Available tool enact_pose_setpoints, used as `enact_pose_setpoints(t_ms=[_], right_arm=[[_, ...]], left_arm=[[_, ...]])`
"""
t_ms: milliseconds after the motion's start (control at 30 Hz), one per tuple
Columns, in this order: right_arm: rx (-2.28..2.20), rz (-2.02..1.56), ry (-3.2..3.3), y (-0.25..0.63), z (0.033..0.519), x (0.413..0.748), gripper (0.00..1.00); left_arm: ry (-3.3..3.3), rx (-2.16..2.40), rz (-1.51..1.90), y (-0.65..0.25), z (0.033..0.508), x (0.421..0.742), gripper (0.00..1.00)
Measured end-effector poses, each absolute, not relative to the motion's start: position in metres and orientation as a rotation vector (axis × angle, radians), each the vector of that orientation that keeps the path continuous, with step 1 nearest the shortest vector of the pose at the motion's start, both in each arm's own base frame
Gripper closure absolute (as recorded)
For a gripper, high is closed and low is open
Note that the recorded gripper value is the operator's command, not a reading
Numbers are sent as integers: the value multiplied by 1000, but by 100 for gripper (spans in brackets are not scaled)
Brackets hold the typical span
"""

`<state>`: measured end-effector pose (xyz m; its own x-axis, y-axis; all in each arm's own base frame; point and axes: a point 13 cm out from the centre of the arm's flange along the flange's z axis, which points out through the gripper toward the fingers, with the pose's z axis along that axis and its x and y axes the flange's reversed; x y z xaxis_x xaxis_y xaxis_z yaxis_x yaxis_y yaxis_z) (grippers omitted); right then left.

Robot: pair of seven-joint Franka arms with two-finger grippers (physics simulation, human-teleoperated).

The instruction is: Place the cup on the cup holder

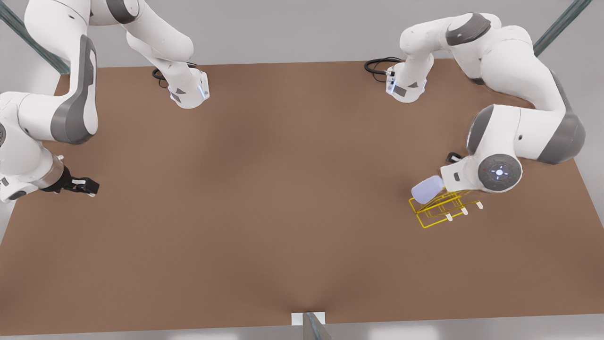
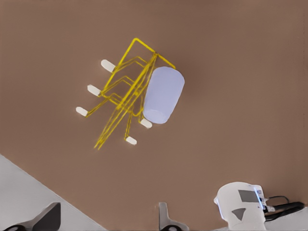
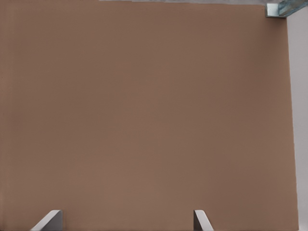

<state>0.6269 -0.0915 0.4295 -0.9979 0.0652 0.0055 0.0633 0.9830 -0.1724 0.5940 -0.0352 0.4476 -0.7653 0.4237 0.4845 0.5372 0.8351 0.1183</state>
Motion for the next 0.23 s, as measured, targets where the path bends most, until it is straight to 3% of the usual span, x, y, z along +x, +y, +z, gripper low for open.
enact_pose_setpoints(t_ms=[100, 233], right_arm=[[32, 251, -3149, -35, 439, 636, 0], [83, 230, -3150, -14, 435, 639, 0]], left_arm=[[-2657, -495, -402, -36, 491, 528, 0], [-2812, -484, -193, -72, 476, 528, 0]])
